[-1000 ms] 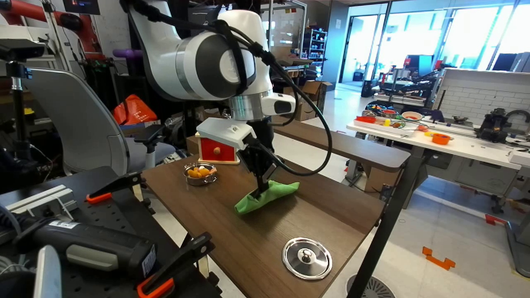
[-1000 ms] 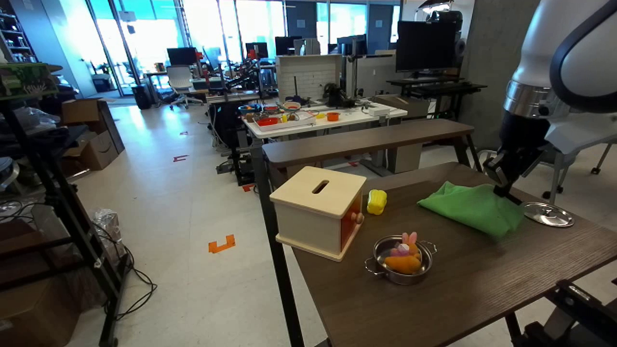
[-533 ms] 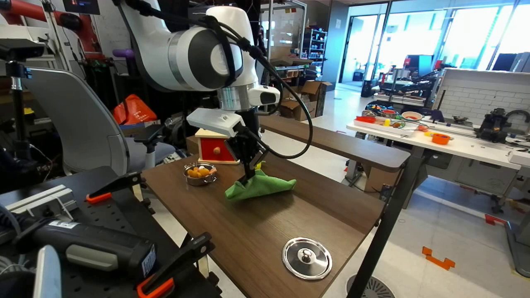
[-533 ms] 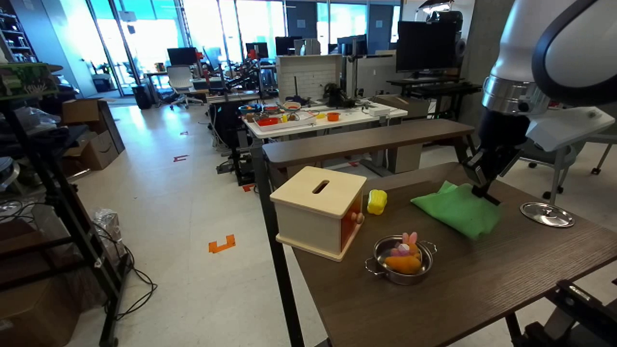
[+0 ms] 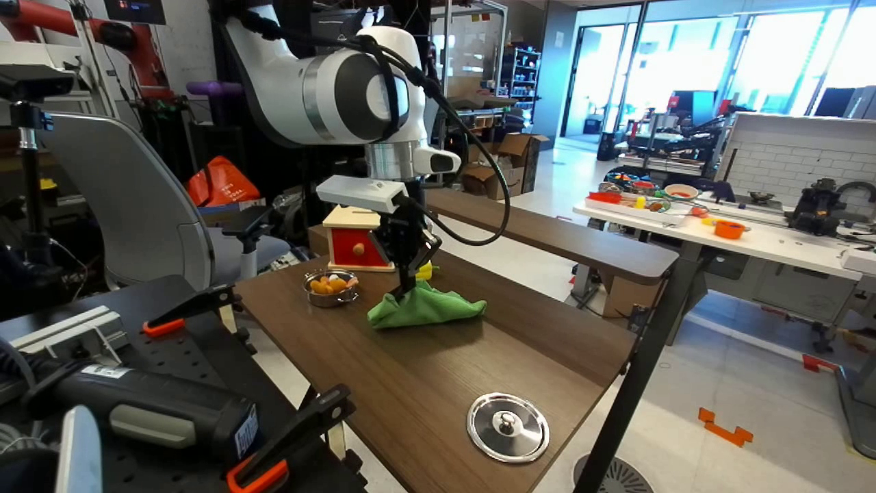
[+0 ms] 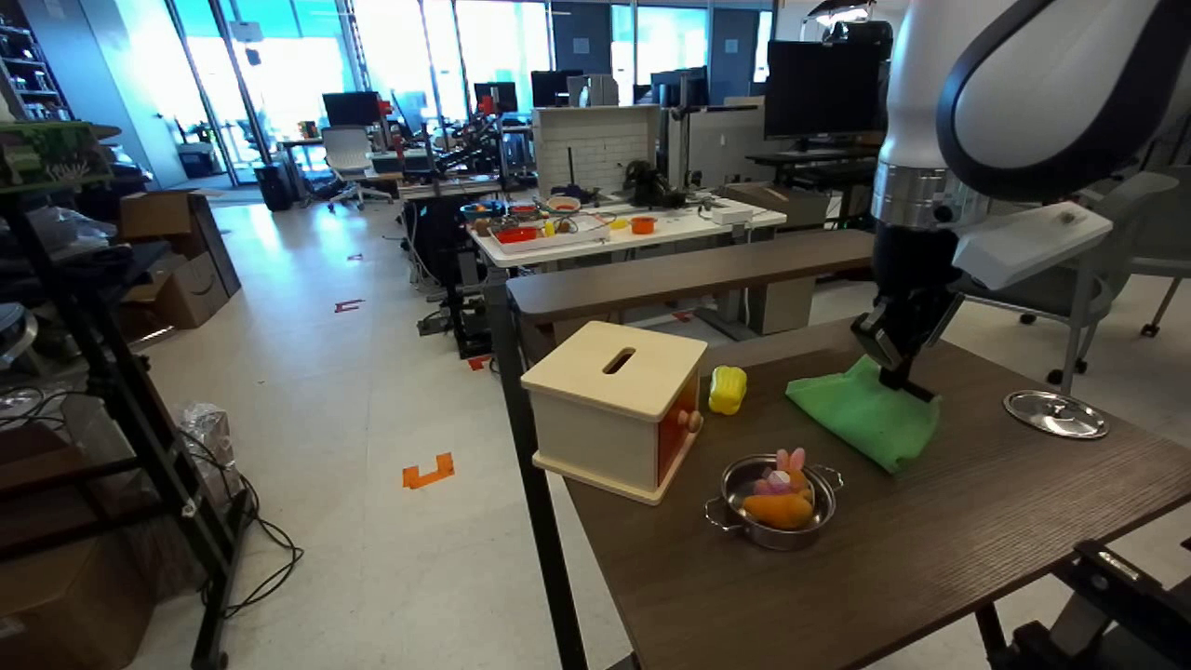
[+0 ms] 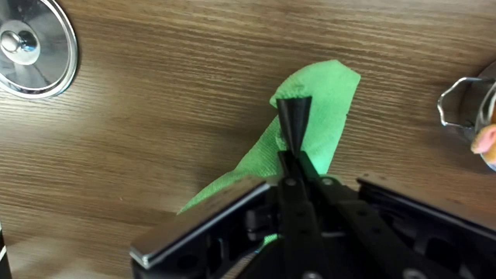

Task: Ford the green object slightly on the table

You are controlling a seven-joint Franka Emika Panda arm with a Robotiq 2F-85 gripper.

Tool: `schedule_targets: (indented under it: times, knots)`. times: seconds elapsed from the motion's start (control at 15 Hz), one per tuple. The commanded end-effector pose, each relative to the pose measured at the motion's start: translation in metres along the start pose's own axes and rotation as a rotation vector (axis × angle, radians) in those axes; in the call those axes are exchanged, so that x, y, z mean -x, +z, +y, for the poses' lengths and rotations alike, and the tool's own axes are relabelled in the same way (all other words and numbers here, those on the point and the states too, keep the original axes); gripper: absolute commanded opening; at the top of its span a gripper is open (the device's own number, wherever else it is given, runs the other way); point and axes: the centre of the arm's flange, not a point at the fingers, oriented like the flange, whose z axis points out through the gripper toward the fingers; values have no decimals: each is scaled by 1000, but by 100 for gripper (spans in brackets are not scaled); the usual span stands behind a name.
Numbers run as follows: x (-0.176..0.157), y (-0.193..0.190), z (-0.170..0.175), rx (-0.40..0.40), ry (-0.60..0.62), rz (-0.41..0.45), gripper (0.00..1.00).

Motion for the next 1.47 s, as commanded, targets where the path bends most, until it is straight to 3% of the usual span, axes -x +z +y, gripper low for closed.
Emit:
schedule_targets:
  times: [0.0, 0.53, 0.93, 1.0, 1.07, 1.4]
  knots:
    - [-32, 11, -6, -6, -10, -39, 1]
    - [-60, 33, -31, -20, -40, -75, 1]
    - [-65, 44, -30, -18, -35, -93, 1]
    - [-65, 44, -29, -15, -32, -97, 28]
    - [-64, 44, -28, -15, -30, -100, 29]
    - [-57, 35, -19, -9, -26, -95, 66]
